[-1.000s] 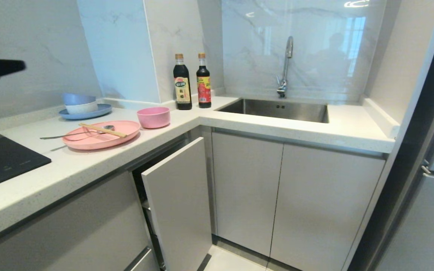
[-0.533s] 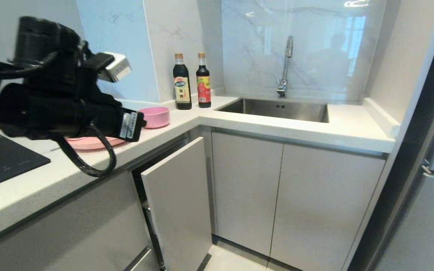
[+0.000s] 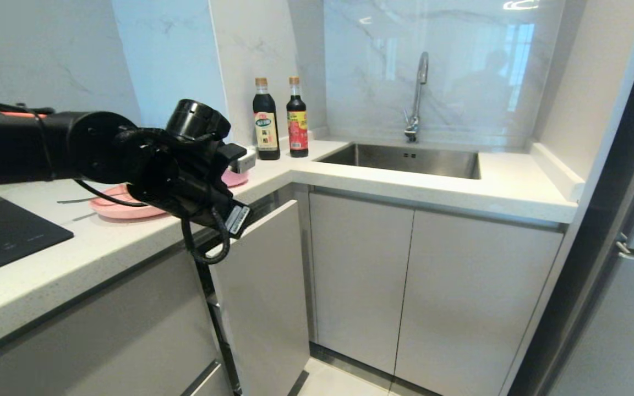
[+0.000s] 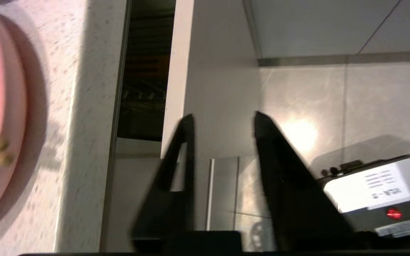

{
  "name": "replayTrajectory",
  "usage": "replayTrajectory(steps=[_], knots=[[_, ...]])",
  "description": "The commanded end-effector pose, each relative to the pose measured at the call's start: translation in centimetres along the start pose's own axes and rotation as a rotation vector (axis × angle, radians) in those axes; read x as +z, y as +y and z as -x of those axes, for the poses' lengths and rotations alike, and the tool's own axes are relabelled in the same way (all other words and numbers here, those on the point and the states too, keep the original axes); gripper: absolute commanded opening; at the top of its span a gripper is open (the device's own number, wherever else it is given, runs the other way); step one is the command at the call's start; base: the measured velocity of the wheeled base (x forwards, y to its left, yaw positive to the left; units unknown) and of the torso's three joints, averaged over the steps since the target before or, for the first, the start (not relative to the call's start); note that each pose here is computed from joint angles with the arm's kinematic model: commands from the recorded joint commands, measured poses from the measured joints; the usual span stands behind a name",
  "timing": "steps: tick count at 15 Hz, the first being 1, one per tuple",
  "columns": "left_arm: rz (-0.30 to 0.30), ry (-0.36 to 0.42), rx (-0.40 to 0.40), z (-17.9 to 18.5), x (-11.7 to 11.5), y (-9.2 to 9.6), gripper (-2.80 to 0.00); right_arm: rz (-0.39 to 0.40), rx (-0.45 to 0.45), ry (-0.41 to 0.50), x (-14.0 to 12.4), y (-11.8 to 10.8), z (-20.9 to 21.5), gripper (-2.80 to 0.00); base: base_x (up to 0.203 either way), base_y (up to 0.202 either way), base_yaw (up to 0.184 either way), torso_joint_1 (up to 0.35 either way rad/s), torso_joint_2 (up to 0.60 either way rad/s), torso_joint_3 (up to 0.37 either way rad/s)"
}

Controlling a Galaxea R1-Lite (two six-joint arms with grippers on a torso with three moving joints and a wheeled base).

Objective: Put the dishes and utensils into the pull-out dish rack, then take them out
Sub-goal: Open the cupboard

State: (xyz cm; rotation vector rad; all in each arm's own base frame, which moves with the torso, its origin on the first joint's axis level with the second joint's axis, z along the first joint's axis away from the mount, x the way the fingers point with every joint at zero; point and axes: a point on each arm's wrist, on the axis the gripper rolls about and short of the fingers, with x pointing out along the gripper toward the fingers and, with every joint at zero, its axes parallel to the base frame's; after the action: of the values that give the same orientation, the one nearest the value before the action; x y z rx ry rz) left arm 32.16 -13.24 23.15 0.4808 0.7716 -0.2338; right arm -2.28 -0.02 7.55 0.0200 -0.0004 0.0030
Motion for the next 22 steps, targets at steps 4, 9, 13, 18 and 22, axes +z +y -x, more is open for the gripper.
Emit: replayTrajectory(steps=[4, 9, 13, 18, 22], knots=[[-0.019, 0.083, 0.015, -4.8, 0.4, -0.6, 0.00, 0.000, 0.000, 0.001, 0.0, 0.0, 0.0, -2.80, 0.000, 0.000, 0.000, 0.000, 0.00, 0.000], [-0.011, 0.118, 0.019, -8.5, 0.8, -0.5, 0.00, 0.000, 0.001, 0.000, 0.0, 0.0, 0.0, -2.80, 0.000, 0.000, 0.000, 0.000, 0.00, 0.000], [-0.010, 0.142, 0.015, -10.4, 0.7, -0.8, 0.00, 0.000, 0.000, 0.002, 0.0, 0.0, 0.0, -2.80, 0.000, 0.000, 0.000, 0.000, 0.00, 0.000], [-0.013, 0.165, 0.006, -11.8, 0.4, -1.2, 0.00, 0.000, 0.000, 0.002, 0.0, 0.0, 0.0, -2.80, 0.000, 0.000, 0.000, 0.000, 0.00, 0.000], [-0.006, 0.158, -0.010, -11.7, 0.6, -2.3, 0.00, 0.000, 0.000, 0.000, 0.0, 0.0, 0.0, -2.80, 0.000, 0.000, 0.000, 0.000, 0.00, 0.000]])
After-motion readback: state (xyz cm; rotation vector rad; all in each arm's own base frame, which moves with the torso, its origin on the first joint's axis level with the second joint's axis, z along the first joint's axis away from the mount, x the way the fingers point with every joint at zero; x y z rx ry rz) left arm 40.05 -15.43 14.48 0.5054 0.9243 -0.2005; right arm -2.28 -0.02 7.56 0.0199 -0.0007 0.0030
